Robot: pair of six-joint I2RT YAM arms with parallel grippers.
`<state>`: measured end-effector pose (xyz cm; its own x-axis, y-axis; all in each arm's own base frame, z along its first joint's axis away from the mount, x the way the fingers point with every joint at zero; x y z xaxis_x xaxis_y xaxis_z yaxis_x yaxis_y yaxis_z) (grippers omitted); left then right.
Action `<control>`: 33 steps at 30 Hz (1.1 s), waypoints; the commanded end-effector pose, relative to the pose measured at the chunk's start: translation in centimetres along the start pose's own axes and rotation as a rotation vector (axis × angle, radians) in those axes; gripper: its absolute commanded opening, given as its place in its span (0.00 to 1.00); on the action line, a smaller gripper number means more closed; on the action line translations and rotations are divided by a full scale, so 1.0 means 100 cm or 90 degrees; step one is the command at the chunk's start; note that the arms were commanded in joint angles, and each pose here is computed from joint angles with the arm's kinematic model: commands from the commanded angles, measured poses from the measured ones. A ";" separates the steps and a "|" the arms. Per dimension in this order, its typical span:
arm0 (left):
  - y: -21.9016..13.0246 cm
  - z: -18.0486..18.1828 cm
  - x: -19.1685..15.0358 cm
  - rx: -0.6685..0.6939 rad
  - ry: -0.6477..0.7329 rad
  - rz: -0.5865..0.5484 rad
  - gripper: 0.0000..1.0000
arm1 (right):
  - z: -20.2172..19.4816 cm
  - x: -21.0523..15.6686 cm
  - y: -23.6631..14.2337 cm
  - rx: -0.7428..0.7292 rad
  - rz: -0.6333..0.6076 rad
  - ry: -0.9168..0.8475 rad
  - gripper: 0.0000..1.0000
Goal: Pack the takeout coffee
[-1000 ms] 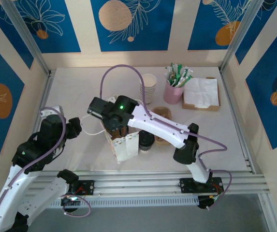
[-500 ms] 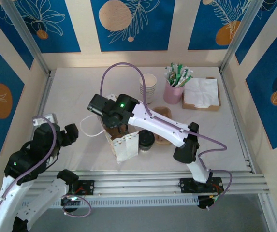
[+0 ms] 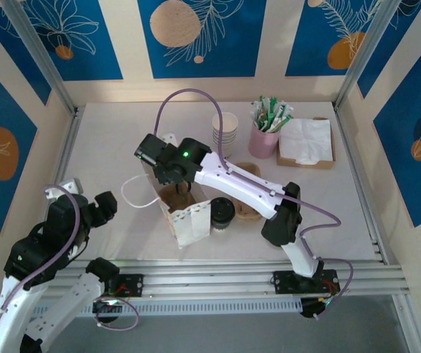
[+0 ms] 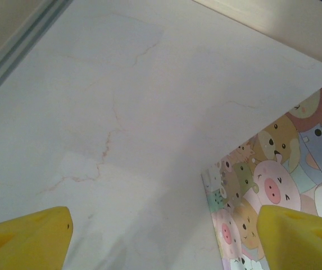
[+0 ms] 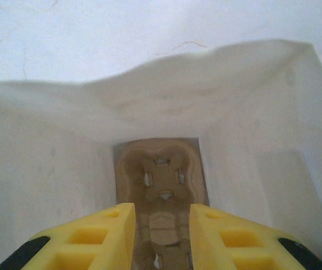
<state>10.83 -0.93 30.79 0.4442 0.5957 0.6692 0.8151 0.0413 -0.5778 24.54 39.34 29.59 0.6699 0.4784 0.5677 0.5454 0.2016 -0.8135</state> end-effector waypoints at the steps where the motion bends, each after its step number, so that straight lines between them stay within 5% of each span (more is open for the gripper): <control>1: -0.004 0.008 0.003 0.018 -0.002 -0.026 0.85 | 0.001 0.012 0.015 -0.018 -0.026 0.031 0.32; 20: 0.007 0.014 -0.018 0.007 -0.025 0.031 0.83 | -0.016 0.062 0.027 -0.041 -0.135 0.126 0.34; 33: 0.016 0.007 -0.028 -0.022 -0.028 0.068 0.82 | -0.001 0.076 -0.076 0.062 -0.244 -0.011 0.46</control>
<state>10.50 -1.58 27.75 0.5032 0.6234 0.5985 0.7745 -0.0182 -0.6323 28.62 41.98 35.47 0.5264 0.3320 0.7827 0.7045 0.3452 -0.6201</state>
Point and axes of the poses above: each hand's point on the last joint's axis, 136 mm out from that joint toward the fingers, its own y axis out along the fingers, its own z axis along the line the jaws close on, x = y × z, the point moved 7 cm from there along -y, back along the fingers, and after that the axes turned 14 degrees about -y, right-handed, at the moved point
